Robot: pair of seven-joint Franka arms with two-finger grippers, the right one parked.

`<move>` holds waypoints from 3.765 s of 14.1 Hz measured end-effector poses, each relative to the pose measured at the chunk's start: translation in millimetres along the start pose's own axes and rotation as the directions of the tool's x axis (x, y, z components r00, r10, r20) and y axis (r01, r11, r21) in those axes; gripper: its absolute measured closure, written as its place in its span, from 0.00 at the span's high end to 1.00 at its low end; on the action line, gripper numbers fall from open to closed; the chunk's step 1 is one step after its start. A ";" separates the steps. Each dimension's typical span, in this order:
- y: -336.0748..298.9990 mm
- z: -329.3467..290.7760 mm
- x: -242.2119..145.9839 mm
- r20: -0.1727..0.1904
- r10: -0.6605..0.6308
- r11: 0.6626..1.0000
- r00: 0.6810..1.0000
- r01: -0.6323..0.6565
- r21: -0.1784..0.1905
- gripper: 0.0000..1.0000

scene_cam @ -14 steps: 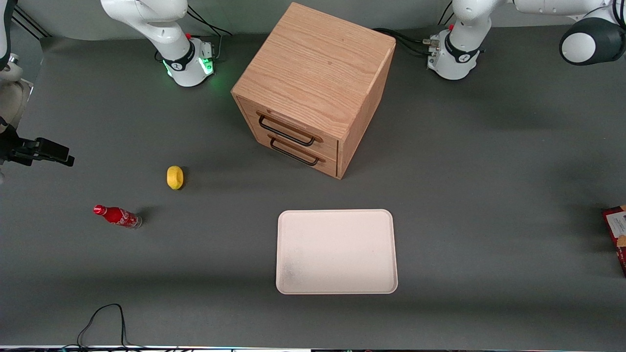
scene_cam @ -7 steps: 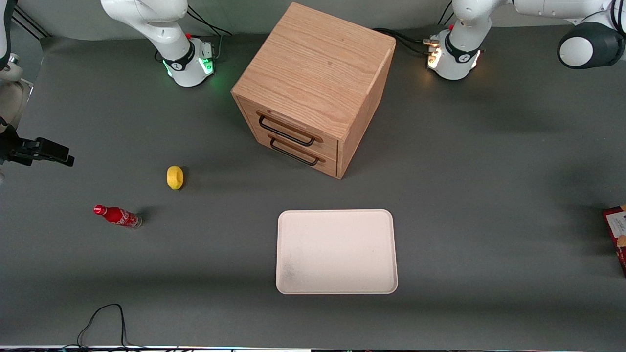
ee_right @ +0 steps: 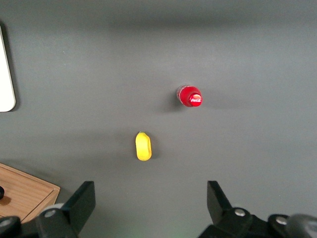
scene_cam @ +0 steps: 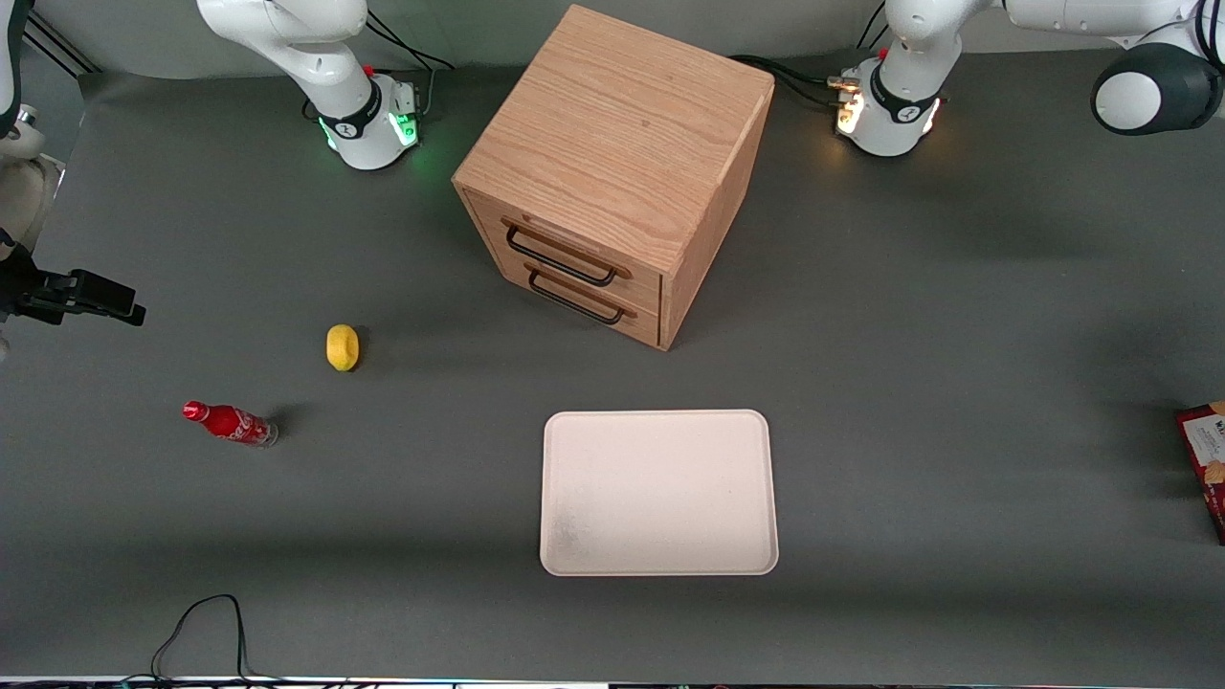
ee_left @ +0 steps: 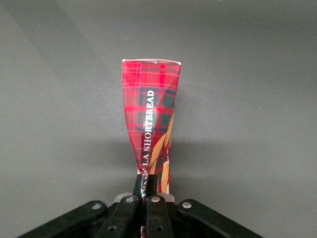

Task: Place red cookie box on tray
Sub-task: 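Carry the held cookie box with the left gripper over the white tray, then lower the cookie box onto the tray's rim area and open the left gripper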

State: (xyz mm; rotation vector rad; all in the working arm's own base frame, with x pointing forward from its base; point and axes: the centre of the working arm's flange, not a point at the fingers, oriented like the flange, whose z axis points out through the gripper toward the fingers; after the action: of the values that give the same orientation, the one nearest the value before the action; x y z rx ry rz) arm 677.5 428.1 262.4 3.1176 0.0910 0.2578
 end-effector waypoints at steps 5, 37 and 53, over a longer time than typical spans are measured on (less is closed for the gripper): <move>0.9 -30.7 3.9 0.024 0.006 1.000 1.000 -0.006 -0.016 0.02; 586.0 -312.2 28.5 0.142 0.057 0.998 0.988 -0.056 -0.007 0.02; 787.9 -135.4 -28.6 0.033 -0.011 1.000 0.999 0.010 0.023 0.02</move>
State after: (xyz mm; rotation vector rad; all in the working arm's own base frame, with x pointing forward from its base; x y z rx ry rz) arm 671.9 -359.1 404.4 3.1417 0.1109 0.2056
